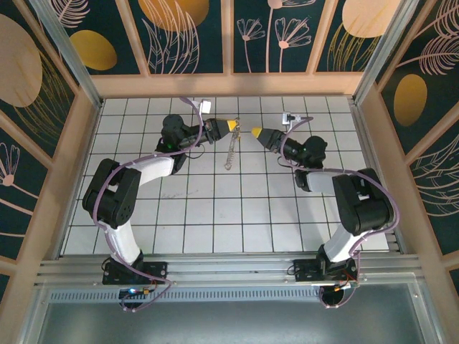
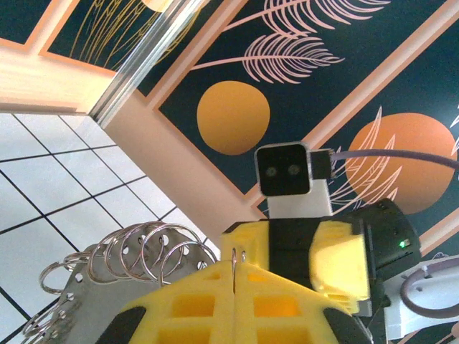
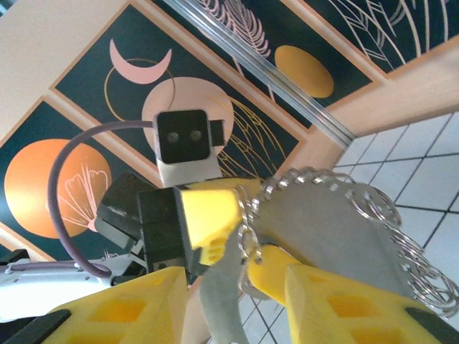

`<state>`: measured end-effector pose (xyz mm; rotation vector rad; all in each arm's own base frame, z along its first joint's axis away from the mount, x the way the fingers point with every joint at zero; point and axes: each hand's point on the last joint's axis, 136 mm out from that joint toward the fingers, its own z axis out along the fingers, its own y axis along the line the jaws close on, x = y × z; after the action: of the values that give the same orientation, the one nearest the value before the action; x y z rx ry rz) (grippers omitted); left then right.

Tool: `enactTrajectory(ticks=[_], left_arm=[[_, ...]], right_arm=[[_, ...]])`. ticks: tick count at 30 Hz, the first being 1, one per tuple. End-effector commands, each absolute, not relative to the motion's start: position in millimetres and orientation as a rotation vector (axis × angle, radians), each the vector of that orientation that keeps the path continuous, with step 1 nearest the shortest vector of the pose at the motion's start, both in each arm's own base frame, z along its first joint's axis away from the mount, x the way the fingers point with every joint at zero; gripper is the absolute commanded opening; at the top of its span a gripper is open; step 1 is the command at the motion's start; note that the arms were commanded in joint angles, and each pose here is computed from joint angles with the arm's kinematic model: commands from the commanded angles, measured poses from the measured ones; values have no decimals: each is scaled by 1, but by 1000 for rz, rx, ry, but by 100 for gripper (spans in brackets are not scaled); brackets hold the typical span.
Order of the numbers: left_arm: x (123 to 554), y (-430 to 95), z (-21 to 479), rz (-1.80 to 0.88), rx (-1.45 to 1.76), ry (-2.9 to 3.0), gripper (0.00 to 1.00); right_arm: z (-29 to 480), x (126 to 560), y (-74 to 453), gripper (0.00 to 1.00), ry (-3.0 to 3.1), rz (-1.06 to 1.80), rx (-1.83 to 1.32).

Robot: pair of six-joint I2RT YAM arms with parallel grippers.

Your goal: Put the keys on the keyring

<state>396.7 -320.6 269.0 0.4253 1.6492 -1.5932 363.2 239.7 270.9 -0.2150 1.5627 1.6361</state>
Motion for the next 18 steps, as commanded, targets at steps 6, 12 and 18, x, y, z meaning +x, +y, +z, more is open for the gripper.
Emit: enactTrajectory(ticks=[6, 12, 18], left_arm=[[386, -321, 303, -1608, 475, 1543, 0], [383, -322, 306, -1613, 477, 1538, 0], [382, -321, 309, -1612, 478, 1531, 0]], right_arm=[[312, 379, 271, 47, 1490, 1536, -324], [307, 388, 273, 47, 1476, 1530, -285], [301, 381, 277, 44, 1467, 1562, -292]])
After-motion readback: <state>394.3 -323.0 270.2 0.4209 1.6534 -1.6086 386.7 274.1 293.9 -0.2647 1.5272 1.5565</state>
